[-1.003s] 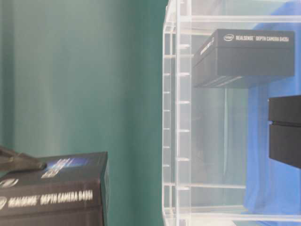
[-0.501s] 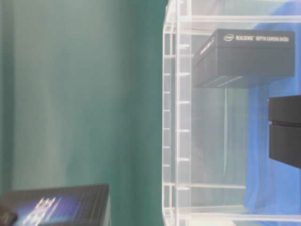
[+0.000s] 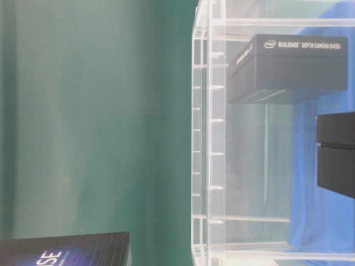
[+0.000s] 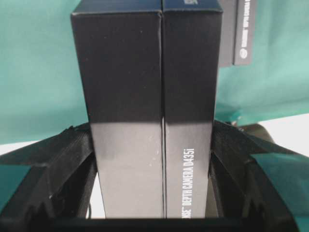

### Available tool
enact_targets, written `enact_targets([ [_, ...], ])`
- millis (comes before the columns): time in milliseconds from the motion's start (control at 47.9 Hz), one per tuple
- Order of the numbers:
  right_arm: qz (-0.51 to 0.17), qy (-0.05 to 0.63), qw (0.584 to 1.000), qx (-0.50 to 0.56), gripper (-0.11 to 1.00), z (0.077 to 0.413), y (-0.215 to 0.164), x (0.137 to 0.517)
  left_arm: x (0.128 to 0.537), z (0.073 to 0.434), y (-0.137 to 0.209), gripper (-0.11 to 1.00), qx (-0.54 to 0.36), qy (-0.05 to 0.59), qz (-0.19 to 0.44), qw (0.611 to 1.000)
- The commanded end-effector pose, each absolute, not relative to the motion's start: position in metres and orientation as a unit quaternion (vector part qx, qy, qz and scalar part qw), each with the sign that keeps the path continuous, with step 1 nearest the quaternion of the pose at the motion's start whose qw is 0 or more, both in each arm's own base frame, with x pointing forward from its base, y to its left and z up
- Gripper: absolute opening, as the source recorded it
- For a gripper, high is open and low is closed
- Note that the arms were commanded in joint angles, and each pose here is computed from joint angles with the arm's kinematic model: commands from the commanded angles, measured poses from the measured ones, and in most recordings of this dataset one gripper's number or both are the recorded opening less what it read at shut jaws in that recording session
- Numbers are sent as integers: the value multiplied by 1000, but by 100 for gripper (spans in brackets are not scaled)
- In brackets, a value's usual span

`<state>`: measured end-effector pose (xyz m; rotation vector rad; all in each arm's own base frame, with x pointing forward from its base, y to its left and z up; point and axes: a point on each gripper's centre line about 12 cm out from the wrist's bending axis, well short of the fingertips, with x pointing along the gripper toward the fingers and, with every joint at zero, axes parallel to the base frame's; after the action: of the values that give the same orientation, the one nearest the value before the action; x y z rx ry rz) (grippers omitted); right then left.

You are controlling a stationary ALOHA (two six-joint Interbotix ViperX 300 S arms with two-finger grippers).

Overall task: Take the box out of the case with the left arm.
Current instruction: 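Carry the box out of the case toward the front left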

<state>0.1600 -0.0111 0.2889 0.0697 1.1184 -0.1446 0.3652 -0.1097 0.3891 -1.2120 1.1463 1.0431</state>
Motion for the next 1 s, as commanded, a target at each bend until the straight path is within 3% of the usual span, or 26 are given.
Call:
enact_targets([
  [0, -69, 517, 852, 37, 7, 299, -11, 163, 356, 409, -107, 60, -528, 473, 423, 564],
  [543, -69, 517, 852, 37, 7, 299, -11, 163, 354, 395, -108, 60, -523, 475, 440, 554],
  [982, -70, 518, 852, 36, 7, 299, -11, 163, 358, 316, -112, 60, -523, 473, 442, 554],
])
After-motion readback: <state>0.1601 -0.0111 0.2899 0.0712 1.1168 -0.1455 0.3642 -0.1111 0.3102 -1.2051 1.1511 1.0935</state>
